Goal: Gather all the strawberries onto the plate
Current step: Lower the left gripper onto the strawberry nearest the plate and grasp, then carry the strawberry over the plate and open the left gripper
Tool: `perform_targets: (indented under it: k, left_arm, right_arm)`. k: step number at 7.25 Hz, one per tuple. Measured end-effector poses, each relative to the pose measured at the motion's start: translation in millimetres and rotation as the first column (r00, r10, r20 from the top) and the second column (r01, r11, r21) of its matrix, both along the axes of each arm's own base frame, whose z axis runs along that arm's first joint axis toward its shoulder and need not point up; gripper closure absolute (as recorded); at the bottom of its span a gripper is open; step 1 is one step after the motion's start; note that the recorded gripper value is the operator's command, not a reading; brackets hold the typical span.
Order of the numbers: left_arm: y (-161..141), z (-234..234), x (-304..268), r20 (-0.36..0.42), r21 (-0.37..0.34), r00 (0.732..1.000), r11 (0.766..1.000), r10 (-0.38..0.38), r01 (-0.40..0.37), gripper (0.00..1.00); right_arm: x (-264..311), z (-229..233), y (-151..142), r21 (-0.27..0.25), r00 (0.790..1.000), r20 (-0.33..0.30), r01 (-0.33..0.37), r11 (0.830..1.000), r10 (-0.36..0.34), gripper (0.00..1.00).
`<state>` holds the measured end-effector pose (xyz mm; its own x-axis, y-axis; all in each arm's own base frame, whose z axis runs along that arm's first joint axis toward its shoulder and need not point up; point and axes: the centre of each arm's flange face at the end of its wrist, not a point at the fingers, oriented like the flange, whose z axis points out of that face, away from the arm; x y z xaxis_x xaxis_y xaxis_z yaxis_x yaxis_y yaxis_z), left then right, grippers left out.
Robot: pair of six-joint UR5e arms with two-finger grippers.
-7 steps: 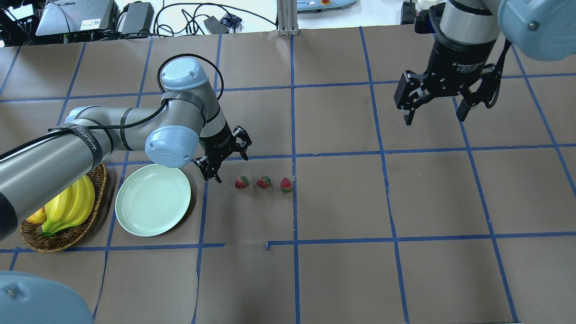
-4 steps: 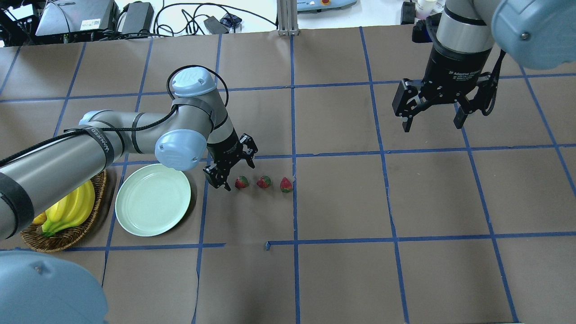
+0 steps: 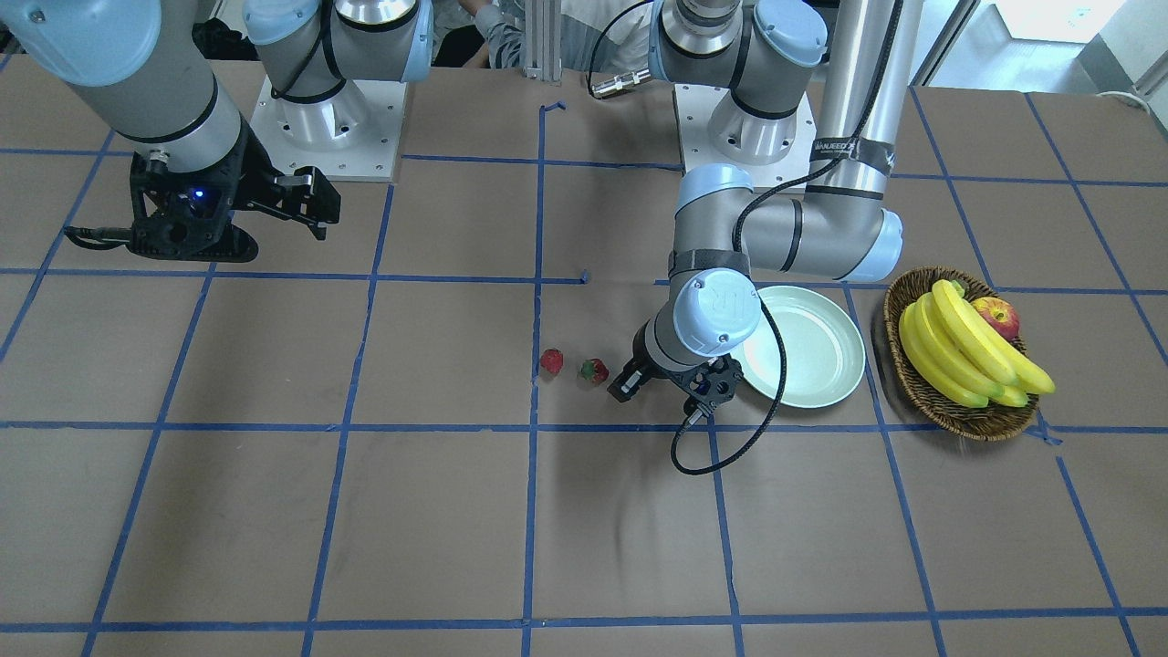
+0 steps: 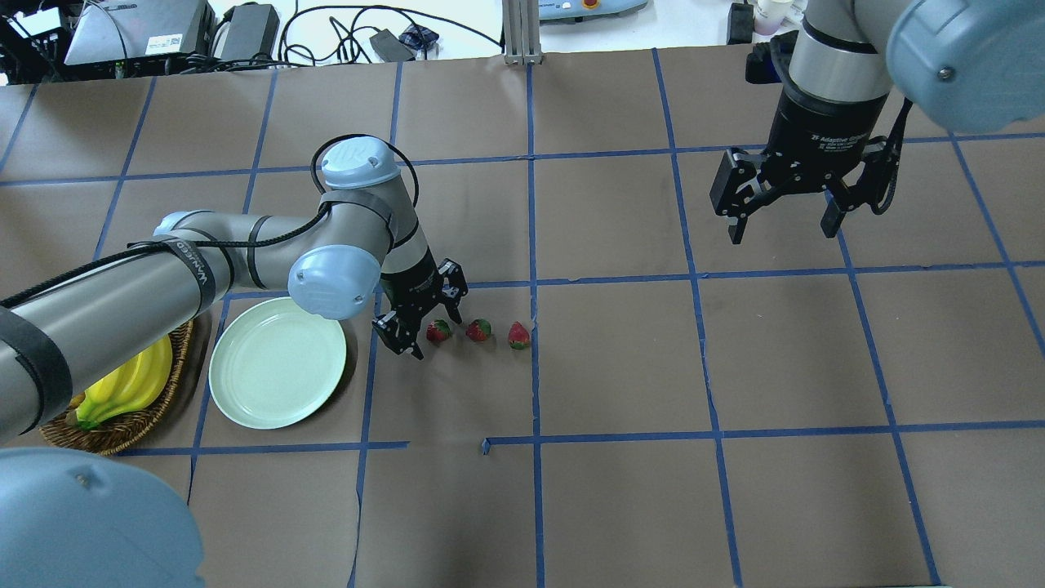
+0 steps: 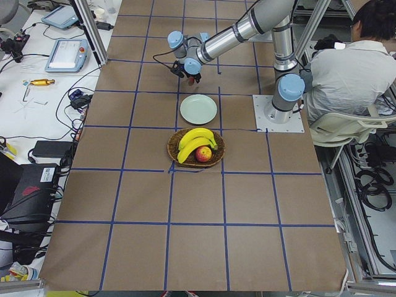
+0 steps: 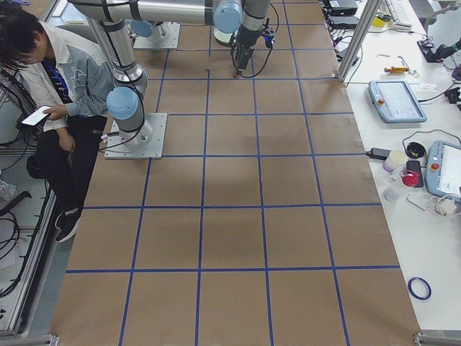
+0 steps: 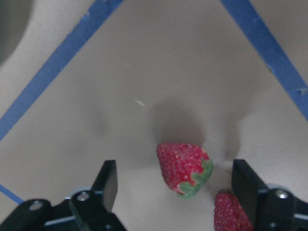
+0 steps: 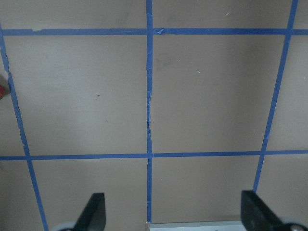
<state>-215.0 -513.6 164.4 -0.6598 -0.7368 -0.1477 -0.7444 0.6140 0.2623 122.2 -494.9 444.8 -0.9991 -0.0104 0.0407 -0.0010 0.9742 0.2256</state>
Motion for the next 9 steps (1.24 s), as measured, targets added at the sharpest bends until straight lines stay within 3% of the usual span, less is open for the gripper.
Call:
perform_targets:
  k: [1,5,7,9]
  left_arm:
    - [0,0,0,0.000,0.000,1.000,1.000,-0.002,0.002,1.00]
    - [-5,15,2,0.013,-0.040,0.998,0.998,-0.053,0.054,1.00]
    - [-12,47,17,0.100,-0.042,0.982,0.985,-0.161,0.166,1.00]
    - [-17,76,56,0.151,0.023,0.945,0.957,-0.290,0.290,1.00]
  right_arm:
    - [0,-1,0,0.001,1.000,0.000,0.000,1.000,0.000,0.00]
    - [0,-1,-2,-0.008,1.000,0.001,0.000,1.000,0.001,0.00]
    - [0,-1,-3,-0.012,1.000,-0.001,0.000,1.000,0.000,0.00]
    - [0,-2,-4,-0.012,1.000,-0.001,0.000,1.000,0.000,0.00]
